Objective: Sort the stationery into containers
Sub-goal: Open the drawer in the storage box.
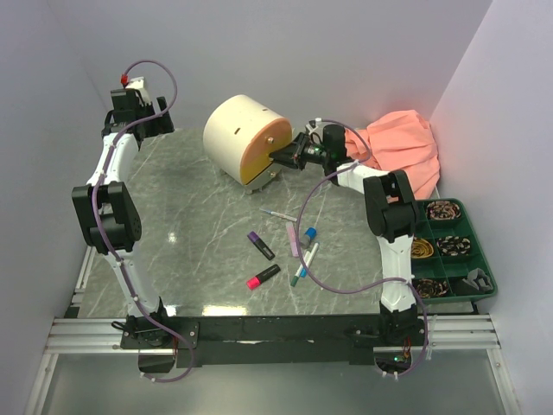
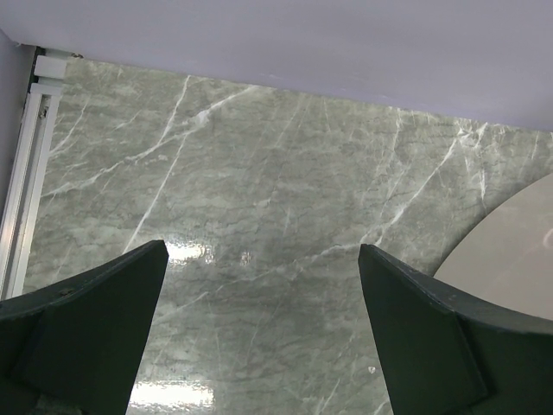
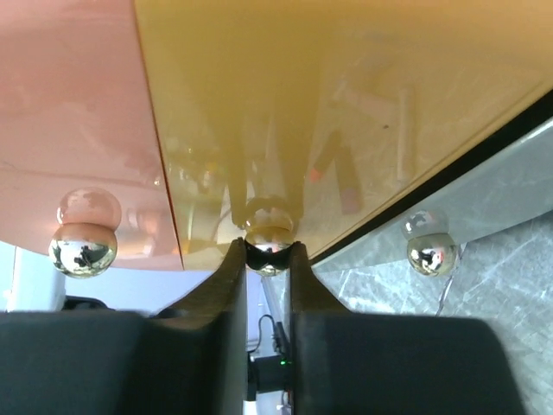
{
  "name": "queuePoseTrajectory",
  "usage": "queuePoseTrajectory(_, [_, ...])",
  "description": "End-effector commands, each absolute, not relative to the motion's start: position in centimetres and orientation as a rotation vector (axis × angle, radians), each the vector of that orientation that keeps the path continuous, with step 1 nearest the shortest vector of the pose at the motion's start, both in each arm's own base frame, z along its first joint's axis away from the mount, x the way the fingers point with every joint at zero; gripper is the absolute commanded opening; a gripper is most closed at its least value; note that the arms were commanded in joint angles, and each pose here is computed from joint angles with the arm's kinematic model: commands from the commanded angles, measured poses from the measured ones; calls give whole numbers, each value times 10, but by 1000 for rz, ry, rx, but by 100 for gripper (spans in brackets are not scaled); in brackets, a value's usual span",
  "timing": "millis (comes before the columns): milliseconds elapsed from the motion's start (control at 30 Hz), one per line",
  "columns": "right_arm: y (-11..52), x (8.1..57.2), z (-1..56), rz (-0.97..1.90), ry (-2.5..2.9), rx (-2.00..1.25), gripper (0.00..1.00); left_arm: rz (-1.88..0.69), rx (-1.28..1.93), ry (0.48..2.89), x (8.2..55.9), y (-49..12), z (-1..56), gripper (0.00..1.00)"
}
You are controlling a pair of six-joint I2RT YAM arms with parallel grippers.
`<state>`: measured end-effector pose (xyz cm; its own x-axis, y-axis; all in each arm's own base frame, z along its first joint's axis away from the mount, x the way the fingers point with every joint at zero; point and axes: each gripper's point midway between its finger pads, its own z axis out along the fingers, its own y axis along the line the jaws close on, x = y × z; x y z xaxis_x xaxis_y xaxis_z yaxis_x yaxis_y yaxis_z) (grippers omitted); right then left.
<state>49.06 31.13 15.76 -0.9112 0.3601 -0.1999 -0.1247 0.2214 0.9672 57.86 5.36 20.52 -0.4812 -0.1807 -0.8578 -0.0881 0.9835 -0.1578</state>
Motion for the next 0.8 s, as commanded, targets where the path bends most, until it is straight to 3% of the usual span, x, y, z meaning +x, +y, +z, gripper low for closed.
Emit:
queuePoseTrajectory(0, [316, 488, 177, 1740, 2055, 137, 0, -139, -177, 2022, 584, 50, 225, 99])
queuePoseTrajectory(767, [253, 444, 177, 1630, 2113, 165, 0, -158, -189, 2003, 576, 47, 231, 99])
